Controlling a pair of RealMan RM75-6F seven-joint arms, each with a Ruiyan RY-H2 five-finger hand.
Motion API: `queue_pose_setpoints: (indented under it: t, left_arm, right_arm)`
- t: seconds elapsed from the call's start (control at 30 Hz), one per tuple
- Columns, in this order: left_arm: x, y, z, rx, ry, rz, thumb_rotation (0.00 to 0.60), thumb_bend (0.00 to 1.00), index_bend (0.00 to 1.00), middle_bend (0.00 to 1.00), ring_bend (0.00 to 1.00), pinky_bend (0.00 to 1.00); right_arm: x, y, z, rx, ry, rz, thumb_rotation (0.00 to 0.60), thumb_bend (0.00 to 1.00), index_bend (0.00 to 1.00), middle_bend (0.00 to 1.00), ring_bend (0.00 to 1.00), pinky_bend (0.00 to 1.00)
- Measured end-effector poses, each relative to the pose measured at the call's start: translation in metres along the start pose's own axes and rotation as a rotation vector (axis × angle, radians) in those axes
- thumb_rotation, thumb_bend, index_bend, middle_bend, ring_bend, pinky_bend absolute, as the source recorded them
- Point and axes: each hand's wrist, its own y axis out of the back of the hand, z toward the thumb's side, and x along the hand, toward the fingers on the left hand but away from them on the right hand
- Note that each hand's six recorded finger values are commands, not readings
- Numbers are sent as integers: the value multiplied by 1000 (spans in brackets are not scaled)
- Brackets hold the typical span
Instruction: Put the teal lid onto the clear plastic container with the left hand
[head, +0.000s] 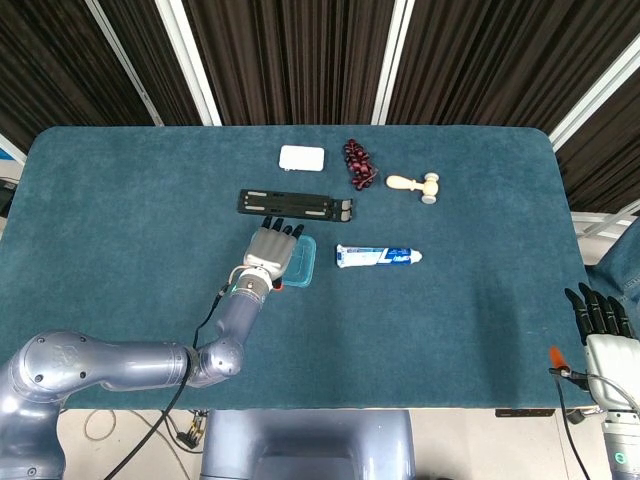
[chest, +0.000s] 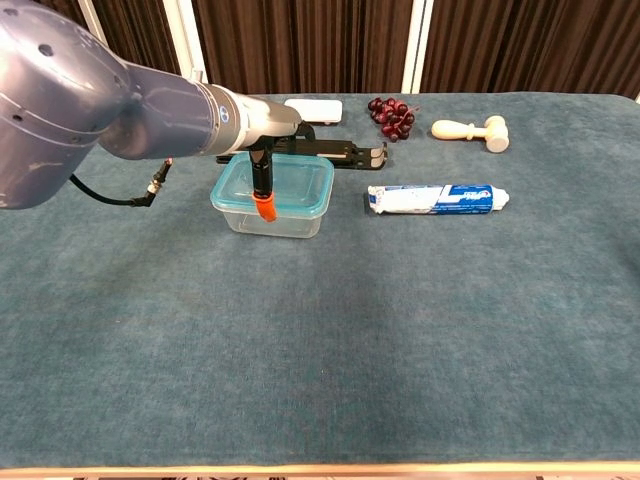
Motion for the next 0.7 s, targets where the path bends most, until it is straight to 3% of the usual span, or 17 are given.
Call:
queue_pose_setpoints:
  t: [0.7]
  left_arm:
    - [0,-3,5,-10,-45,-13,600,337,30,197,0,0]
  right_arm:
    - [0,0,-1,-6,-12,0,600,362,69,0,7,0]
